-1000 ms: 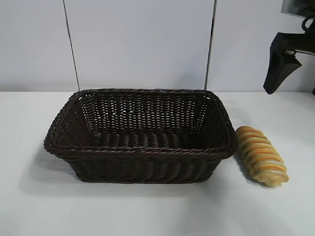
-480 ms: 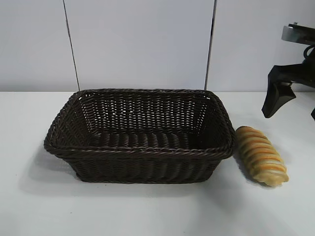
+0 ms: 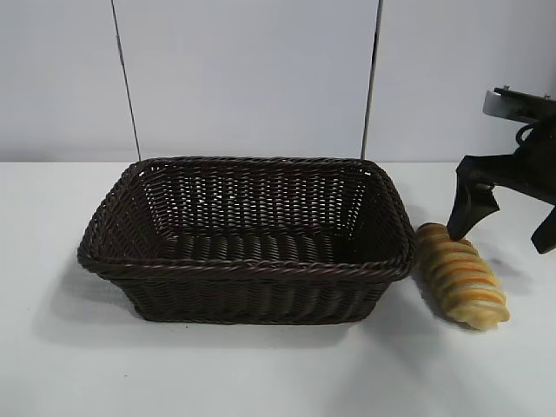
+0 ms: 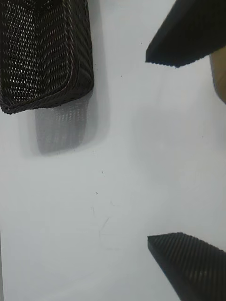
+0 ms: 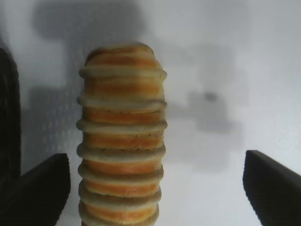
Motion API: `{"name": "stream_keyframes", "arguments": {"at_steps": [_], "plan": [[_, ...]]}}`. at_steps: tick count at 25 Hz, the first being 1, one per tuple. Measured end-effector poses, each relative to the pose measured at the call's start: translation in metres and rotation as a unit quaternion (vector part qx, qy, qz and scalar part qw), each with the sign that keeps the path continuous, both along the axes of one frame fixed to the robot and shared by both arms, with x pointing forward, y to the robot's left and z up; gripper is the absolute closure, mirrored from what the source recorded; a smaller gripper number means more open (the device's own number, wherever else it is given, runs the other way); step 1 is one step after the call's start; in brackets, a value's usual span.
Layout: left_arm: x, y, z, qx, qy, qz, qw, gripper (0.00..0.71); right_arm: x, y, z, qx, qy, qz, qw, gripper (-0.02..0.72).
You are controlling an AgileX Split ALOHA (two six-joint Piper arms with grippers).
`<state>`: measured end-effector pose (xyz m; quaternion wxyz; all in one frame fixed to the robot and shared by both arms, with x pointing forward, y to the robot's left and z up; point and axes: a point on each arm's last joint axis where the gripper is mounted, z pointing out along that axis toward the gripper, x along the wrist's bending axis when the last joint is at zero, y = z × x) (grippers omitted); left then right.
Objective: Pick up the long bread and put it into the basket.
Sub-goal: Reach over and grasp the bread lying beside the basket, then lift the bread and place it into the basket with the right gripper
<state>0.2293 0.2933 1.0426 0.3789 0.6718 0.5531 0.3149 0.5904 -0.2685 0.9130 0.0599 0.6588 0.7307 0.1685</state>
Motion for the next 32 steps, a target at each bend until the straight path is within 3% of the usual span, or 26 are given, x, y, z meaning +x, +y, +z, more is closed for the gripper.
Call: {"name": "stream_keyframes", "arguments": {"at_steps": [2, 6, 9, 15, 26, 32], "plan": [[0.0, 0.0, 0.0, 0.0, 0.0, 0.0, 1.0, 0.018, 0.0, 0.01, -0.006, -0.001, 0.004, 0.014, 1.0, 0.078], [0.0, 0.0, 0.0, 0.0, -0.002, 0.0, 1.0, 0.018, 0.0, 0.016, -0.009, 0.0, 0.004, 0.013, 1.0, 0.377], [0.0, 0.0, 0.0, 0.0, -0.002, 0.0, 1.0, 0.018, 0.001, 0.016, -0.009, -0.002, 0.003, 0.01, 1.0, 0.47], [0.0, 0.0, 0.0, 0.0, -0.002, 0.0, 1.0, 0.018, -0.002, 0.016, -0.005, -0.003, 0.01, 0.016, 1.0, 0.505], [0.0, 0.0, 0.0, 0.0, -0.002, 0.0, 1.0, 0.018, 0.007, 0.02, 0.075, 0.01, -0.023, 0.041, 0.999, 0.513], [0.0, 0.0, 0.0, 0.0, -0.002, 0.0, 1.0, 0.018, 0.011, 0.025, 0.092, 0.016, -0.011, 0.045, 0.999, 0.513]]}}
